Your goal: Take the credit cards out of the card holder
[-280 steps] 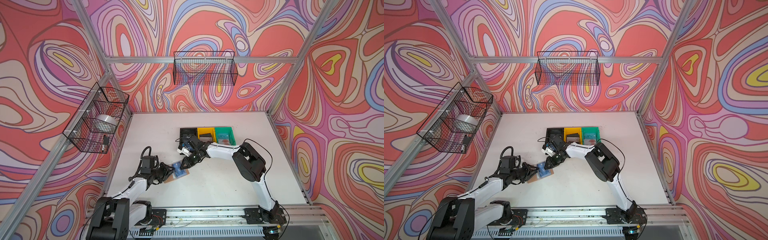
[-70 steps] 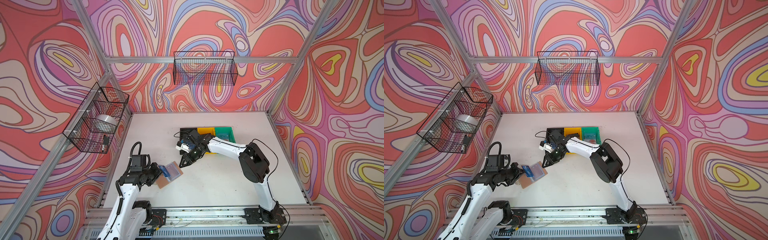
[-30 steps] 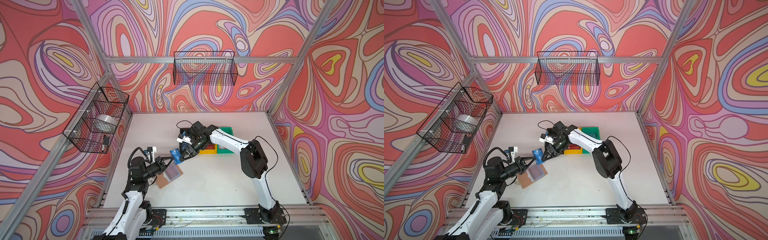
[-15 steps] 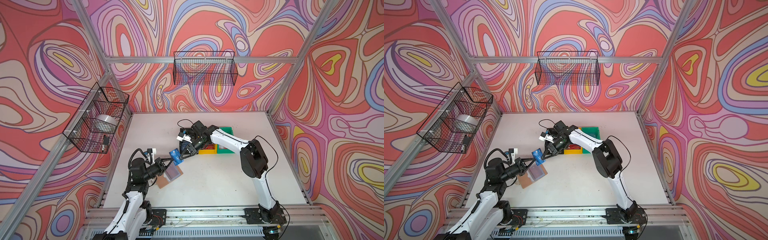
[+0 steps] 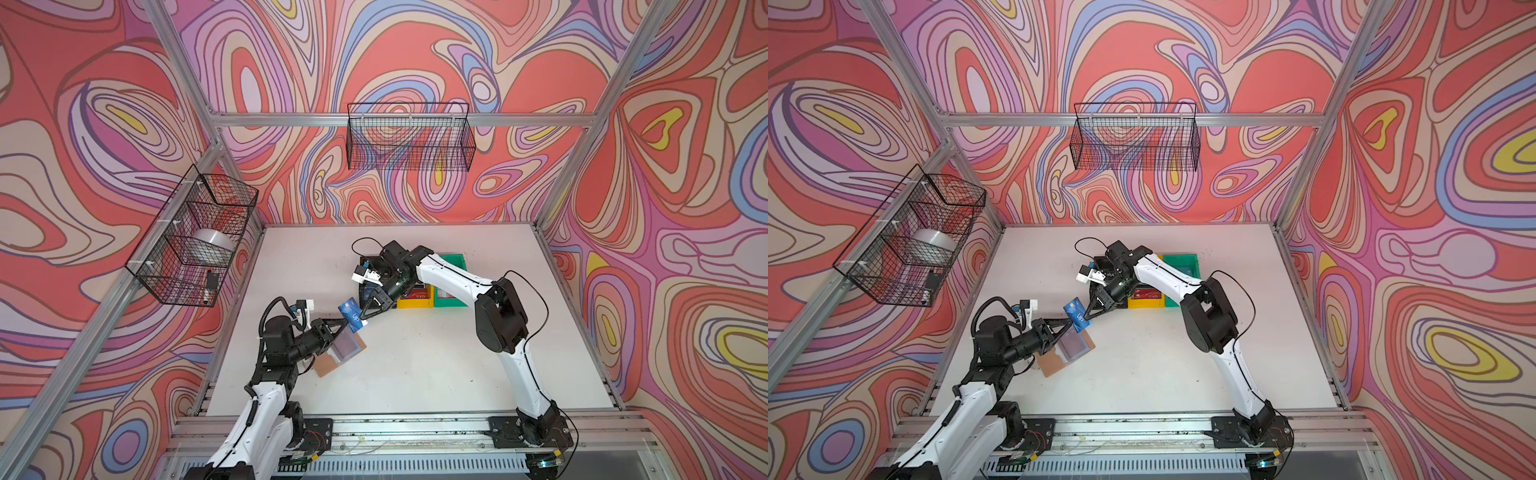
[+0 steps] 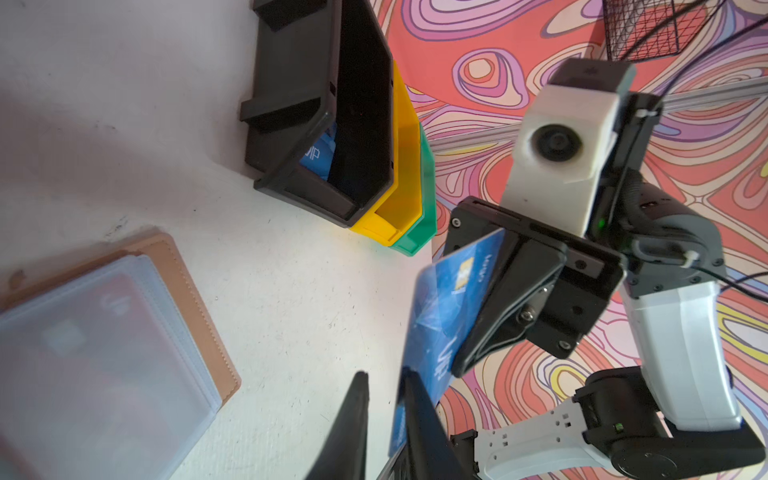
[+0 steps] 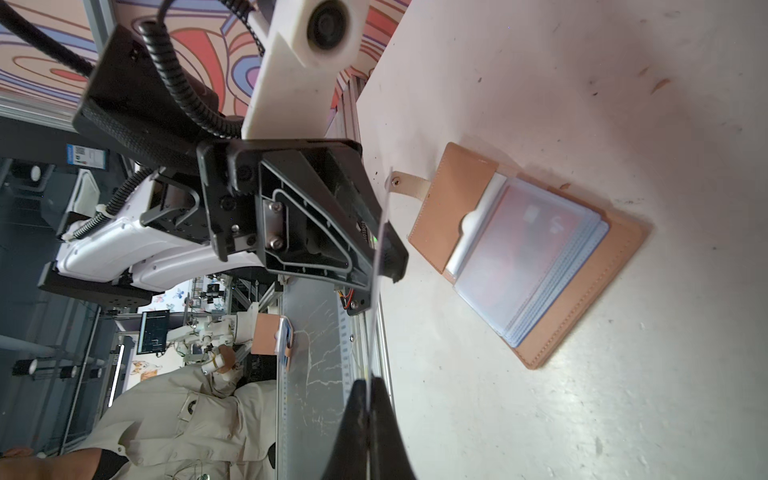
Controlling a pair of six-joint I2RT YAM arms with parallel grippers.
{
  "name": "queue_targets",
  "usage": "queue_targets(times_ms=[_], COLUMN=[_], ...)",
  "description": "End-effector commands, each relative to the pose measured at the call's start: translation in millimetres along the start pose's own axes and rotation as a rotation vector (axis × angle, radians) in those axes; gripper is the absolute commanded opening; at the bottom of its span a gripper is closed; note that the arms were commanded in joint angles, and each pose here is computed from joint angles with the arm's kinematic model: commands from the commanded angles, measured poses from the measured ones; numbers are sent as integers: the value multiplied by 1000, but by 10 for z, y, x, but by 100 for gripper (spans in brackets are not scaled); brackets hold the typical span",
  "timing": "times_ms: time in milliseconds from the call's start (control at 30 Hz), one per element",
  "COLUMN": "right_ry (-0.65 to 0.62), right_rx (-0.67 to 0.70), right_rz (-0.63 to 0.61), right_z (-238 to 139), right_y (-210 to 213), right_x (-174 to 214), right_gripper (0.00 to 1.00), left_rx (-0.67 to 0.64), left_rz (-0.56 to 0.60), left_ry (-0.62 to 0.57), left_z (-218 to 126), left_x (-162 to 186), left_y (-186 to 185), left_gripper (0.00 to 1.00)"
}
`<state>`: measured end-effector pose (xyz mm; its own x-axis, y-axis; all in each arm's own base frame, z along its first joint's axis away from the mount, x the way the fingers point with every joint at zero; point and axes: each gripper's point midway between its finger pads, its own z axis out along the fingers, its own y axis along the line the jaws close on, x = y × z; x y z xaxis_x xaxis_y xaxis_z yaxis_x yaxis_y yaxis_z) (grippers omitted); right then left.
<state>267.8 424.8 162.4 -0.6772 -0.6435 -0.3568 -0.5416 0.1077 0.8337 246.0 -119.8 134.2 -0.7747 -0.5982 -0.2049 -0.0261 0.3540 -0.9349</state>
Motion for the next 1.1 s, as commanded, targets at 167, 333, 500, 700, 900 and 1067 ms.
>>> queue_targets(times_ms=[167, 333, 500, 700, 900, 1067], right_ry=[61, 87, 133, 174, 255, 298], right_rx=[322, 582, 770, 887, 921, 934], right_rz=[-129, -275, -379, -437, -474, -487], right_z=[-413, -706, -958, -1112, -1112, -1090], right_y=[-240, -444, -611, -754, -948, -1040], right_x=[-6, -118, -215, -293, -261, -217], right_gripper=[0, 0, 0, 0, 0, 0], left_rx=[-107, -207, -229, -236, -254, -255], left_rz=[-18, -53, -70, -67, -74, -73], left_ry=[0, 7, 14, 20, 26, 32], left_z=[-52, -78, -65, -60, -51, -30], left_x=[48, 69, 68, 72, 87, 85], left_y=[158, 334, 391, 406, 475, 498], left_gripper=[35, 34, 33, 33, 32, 32])
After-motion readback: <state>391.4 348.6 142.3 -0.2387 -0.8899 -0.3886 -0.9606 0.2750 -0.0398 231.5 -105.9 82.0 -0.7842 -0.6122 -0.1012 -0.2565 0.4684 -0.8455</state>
